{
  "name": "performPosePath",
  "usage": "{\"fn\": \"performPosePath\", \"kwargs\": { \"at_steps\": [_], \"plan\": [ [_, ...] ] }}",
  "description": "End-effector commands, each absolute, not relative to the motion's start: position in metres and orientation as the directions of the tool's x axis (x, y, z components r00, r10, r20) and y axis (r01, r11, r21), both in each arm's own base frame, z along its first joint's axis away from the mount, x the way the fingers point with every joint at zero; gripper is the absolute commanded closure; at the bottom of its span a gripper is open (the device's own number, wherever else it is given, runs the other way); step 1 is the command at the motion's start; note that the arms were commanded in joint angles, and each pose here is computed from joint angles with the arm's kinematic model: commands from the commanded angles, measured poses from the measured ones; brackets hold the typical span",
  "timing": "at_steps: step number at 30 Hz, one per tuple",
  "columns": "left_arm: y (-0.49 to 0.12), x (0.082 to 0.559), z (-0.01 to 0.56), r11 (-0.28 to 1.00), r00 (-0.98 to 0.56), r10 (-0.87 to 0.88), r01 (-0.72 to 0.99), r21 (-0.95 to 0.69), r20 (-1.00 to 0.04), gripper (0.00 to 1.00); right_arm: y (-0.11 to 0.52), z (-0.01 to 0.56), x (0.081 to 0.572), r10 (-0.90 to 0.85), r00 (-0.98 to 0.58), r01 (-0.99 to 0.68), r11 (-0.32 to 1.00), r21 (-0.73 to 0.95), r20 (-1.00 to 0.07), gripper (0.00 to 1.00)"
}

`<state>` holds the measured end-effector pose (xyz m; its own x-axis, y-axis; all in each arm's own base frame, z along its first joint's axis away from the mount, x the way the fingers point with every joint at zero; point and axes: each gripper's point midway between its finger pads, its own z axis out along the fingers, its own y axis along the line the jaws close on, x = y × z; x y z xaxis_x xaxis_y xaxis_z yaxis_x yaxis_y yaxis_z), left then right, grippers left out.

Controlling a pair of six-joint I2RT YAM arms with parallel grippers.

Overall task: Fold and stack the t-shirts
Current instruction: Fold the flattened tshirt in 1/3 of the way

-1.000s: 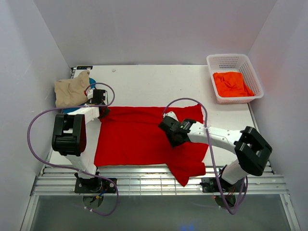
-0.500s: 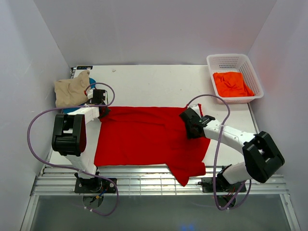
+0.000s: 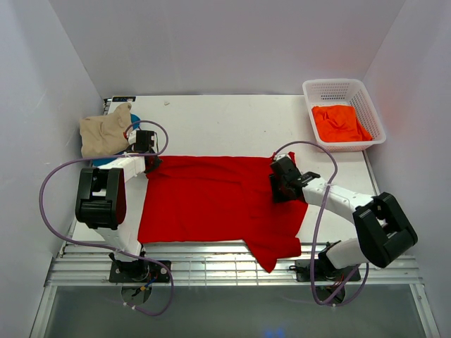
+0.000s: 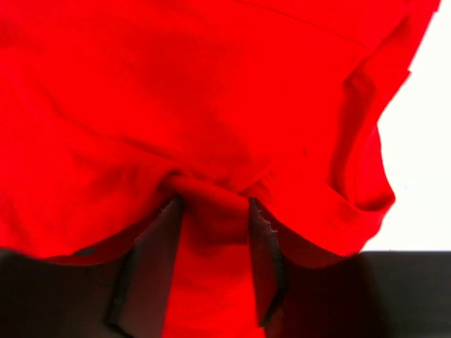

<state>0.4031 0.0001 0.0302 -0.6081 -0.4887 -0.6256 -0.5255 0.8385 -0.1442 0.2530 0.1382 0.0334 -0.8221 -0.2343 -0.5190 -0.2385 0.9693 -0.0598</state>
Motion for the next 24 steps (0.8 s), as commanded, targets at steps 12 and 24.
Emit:
{"fn": "performPosePath", "kwargs": {
  "at_steps": [12, 24],
  "plan": [
    [-0.002, 0.406, 0.051, 0.843, -0.585, -0.488, -0.509, -0.175, -0.648, 1.0, 0.131, 0.065, 0.245, -0.221, -0.826, -0.232, 0.972, -0.044, -0.518, 0.91],
    [-0.003, 0.406, 0.05, 0.844, -0.593, -0.49, -0.505, -0.179, -0.639, 1.0, 0.139, 0.058, 0.201, -0.271, -0.875, -0.327, 0.942, 0.076, -0.402, 0.76]
  ]
}}
